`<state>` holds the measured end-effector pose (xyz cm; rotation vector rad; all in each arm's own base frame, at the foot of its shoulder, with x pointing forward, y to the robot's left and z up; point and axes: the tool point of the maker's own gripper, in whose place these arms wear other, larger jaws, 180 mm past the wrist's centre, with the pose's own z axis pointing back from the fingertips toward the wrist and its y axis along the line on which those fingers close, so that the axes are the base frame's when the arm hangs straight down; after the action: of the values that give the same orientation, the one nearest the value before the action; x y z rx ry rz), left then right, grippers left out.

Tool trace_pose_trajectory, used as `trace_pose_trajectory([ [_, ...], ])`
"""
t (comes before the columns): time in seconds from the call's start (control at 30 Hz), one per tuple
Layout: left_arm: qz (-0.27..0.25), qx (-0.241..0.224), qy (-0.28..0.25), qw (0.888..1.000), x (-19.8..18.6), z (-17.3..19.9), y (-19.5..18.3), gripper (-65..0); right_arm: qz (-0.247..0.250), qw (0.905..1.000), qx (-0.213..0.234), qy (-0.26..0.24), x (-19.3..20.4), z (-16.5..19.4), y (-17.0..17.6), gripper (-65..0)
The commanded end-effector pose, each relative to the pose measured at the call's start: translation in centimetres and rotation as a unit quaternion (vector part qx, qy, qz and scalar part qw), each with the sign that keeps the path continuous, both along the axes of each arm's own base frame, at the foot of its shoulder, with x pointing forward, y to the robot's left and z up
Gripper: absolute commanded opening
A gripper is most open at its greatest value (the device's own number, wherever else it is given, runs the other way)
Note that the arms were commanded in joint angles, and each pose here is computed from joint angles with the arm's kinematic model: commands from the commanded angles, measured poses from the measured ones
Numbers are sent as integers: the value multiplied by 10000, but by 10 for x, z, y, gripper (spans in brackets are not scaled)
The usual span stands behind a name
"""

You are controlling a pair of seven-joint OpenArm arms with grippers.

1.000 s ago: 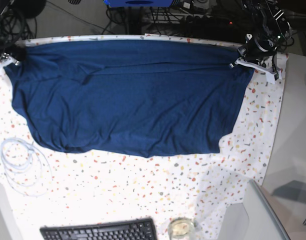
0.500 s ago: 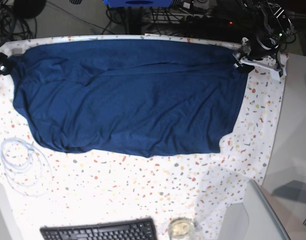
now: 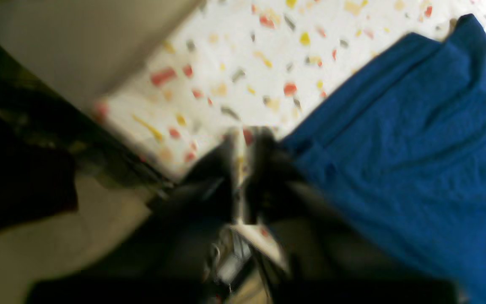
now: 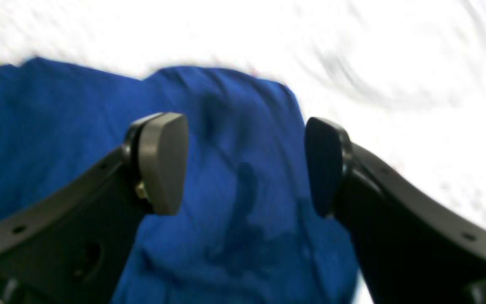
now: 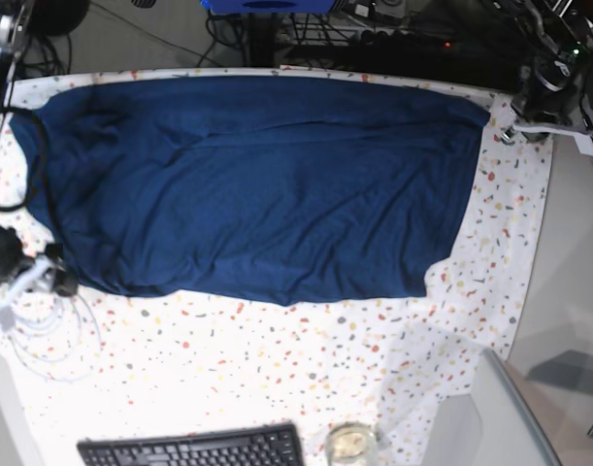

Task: Layout the t-shirt on the table in an organized manner, then fold the t-shirt properly
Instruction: 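Move the right gripper to the shirt hem corner and grasp it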

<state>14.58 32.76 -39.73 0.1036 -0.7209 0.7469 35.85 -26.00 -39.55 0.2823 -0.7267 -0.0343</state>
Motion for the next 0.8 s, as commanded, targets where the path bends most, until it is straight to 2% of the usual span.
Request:
trace_pose_trajectory([
  [0.0,5,110,-137,9998,3,8,4,-650,-9,9997,-67,-220,22,14,-7,-245],
  [0.13,-9,9,-124,9999,4,3,-4,-650,87,9999,91,78,56,-8,8,-246],
  [0.23,0,-14,-128,9999,3,3,-6,-650,216,9996,-29,150,71,-23,18,-242],
  [0.4,30,24,20,10000,-9,0,-3,-650,518,9979,-302,241,78,-37,32,-239],
  [0.77,91,-124,110,9998,-12,-13,-4,-650,695,9973,-177,182,81,-40,60,-243],
])
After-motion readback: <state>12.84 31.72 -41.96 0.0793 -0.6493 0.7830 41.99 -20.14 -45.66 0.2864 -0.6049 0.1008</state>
